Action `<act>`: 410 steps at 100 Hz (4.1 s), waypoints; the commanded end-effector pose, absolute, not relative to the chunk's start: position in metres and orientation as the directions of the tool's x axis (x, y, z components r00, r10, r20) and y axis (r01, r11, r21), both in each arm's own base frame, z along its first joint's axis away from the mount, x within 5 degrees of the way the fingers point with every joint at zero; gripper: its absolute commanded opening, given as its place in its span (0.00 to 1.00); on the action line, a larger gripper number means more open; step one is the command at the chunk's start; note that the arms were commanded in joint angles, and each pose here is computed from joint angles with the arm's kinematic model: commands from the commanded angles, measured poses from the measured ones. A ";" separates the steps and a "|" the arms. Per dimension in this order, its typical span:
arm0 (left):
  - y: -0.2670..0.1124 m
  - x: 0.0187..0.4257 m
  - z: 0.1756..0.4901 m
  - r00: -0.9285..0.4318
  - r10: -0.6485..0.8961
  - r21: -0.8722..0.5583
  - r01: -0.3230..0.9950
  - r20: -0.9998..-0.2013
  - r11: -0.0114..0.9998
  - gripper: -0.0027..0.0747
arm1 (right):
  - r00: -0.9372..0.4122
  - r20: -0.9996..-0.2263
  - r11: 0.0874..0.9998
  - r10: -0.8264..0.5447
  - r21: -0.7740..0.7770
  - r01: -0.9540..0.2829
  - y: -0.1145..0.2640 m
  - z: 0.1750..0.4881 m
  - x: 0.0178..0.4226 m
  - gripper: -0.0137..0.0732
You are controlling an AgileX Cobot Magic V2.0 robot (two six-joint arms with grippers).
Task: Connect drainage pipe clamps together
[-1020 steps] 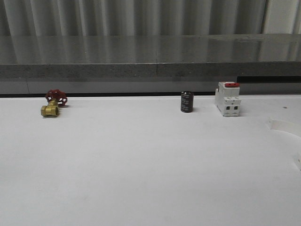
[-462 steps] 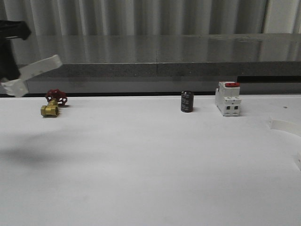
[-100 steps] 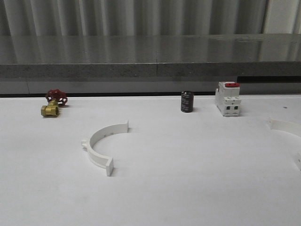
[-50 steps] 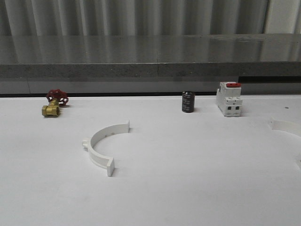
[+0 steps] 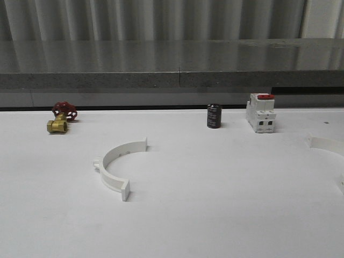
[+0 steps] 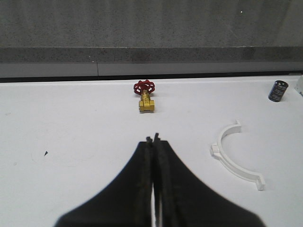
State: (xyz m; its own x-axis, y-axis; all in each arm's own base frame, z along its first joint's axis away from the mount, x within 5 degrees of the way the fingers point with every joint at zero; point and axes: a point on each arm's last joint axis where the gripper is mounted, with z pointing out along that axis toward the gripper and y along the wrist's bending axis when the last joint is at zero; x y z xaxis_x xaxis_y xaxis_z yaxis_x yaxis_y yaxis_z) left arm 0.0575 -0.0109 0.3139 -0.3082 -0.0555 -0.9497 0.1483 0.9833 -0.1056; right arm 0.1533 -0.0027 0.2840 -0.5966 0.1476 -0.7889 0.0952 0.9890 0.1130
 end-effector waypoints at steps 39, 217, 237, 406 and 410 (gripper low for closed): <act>-0.011 0.059 0.327 -0.229 -0.078 -0.115 0.153 -0.970 0.981 0.01 | -0.611 -0.776 0.988 0.156 0.117 0.103 -0.004 0.282 0.192 0.91; -0.011 0.059 0.327 -0.229 -0.078 -0.115 0.153 -0.970 0.981 0.01 | -0.886 -0.435 0.987 0.162 0.052 0.155 -0.031 0.186 0.348 0.91; -0.011 0.059 0.327 -0.229 -0.078 -0.115 0.153 -0.970 0.981 0.01 | -0.897 -0.403 0.983 0.181 0.057 0.173 -0.031 0.179 0.348 0.91; -0.011 0.059 0.327 -0.229 -0.078 -0.115 0.153 -0.970 0.981 0.01 | -0.866 -0.422 0.947 0.267 0.281 0.155 0.113 0.217 0.360 0.17; -0.011 0.059 0.327 -0.229 -0.078 -0.115 0.153 -0.970 0.981 0.01 | -0.870 -0.425 0.953 0.250 0.265 0.145 0.123 0.216 0.361 0.17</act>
